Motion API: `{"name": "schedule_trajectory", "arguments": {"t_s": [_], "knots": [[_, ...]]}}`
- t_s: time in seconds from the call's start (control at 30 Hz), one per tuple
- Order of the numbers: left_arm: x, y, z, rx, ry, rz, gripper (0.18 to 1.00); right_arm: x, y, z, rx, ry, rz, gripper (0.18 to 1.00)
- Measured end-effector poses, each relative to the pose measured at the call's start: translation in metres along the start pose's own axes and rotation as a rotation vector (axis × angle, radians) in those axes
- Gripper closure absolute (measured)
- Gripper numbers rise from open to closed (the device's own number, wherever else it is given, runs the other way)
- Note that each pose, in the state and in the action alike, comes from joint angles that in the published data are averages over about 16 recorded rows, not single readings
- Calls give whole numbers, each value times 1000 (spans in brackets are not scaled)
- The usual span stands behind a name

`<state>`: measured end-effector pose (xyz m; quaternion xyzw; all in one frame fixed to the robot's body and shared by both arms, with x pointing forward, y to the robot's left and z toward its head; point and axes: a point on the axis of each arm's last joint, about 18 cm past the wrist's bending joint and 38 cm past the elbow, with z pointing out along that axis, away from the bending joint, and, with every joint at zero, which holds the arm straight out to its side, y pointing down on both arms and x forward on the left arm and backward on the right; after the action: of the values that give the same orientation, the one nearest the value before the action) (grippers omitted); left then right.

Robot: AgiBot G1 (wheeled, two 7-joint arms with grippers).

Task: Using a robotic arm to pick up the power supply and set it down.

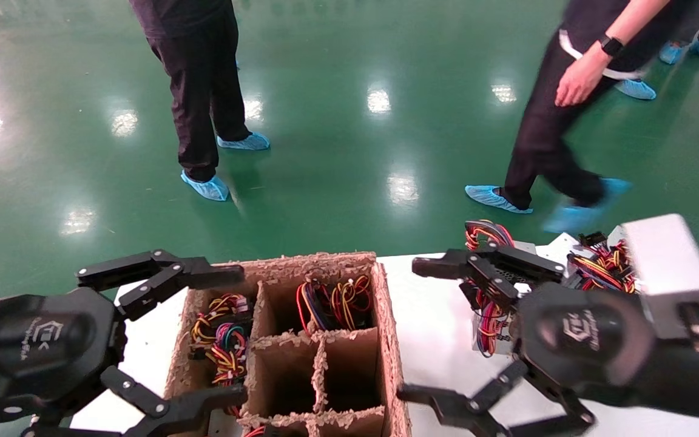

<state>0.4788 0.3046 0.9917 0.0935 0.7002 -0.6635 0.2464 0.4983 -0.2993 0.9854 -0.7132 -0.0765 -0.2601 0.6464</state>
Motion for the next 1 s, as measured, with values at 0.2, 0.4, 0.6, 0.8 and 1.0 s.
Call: {"name": "schedule_trajectory", "arguments": {"t_s": [0.2, 0.4, 0.6, 0.8, 1.0], "knots": [[0, 0, 0, 0, 0, 0, 352, 15, 16, 17, -28, 29, 18, 178], [0, 0, 0, 0, 0, 0, 484, 30, 31, 39, -62, 52, 34, 178], [0, 0, 0, 0, 0, 0, 635, 43, 45, 63, -102, 75, 45, 178], [0, 0, 0, 0, 0, 0, 768, 54, 57, 84, -136, 97, 57, 178], [0, 0, 0, 0, 0, 0, 873, 60, 68, 104, -162, 110, 75, 178]]}}
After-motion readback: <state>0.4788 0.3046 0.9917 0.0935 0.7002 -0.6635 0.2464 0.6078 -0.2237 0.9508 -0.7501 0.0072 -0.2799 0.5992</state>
